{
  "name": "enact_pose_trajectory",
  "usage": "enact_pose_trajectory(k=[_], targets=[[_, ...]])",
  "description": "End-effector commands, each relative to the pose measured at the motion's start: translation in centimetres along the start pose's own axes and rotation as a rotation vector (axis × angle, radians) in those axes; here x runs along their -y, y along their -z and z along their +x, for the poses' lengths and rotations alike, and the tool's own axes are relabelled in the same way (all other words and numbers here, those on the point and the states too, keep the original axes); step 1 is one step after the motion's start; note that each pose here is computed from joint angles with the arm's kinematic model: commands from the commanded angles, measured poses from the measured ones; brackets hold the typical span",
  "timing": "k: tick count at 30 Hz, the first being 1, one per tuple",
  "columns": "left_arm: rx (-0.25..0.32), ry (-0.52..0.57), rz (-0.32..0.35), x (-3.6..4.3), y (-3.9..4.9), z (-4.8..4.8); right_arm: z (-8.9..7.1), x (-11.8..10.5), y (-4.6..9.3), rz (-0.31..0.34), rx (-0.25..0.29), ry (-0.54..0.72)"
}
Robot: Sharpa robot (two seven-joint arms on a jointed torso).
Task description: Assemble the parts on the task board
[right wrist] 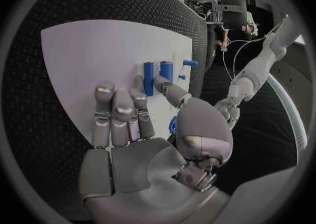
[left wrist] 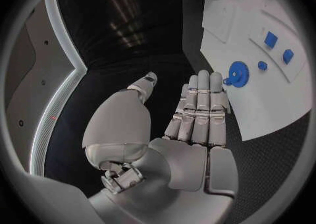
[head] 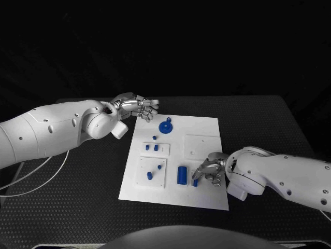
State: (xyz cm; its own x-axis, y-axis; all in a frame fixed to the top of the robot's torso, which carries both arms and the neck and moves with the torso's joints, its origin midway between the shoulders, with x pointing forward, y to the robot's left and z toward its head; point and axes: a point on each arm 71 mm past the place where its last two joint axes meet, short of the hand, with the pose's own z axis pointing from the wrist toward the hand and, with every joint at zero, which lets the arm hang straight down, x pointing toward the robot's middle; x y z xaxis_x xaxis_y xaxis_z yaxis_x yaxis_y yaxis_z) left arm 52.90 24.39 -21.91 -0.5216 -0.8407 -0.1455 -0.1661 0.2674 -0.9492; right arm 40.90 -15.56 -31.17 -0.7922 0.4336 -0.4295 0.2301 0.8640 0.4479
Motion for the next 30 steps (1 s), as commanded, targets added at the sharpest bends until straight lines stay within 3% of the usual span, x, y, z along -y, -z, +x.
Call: enact_pose_trajectory(k=[1,18,30], targets=[[-0.018,-0.002,0.007,0.16,-0.04,0.22,0.07,-0.75,0.1,-0.059,0.021,0.043],[-0.018,-0.003,0.006,0.15,-0.03,0.21,-0.06,-0.67,0.11,-0.06,0.032,0.07],[-0.019,-0.006,0.005,0.14,-0.02,0.22,-0.61,-0.31,-0.14,-0.054,0.076,0.121]])
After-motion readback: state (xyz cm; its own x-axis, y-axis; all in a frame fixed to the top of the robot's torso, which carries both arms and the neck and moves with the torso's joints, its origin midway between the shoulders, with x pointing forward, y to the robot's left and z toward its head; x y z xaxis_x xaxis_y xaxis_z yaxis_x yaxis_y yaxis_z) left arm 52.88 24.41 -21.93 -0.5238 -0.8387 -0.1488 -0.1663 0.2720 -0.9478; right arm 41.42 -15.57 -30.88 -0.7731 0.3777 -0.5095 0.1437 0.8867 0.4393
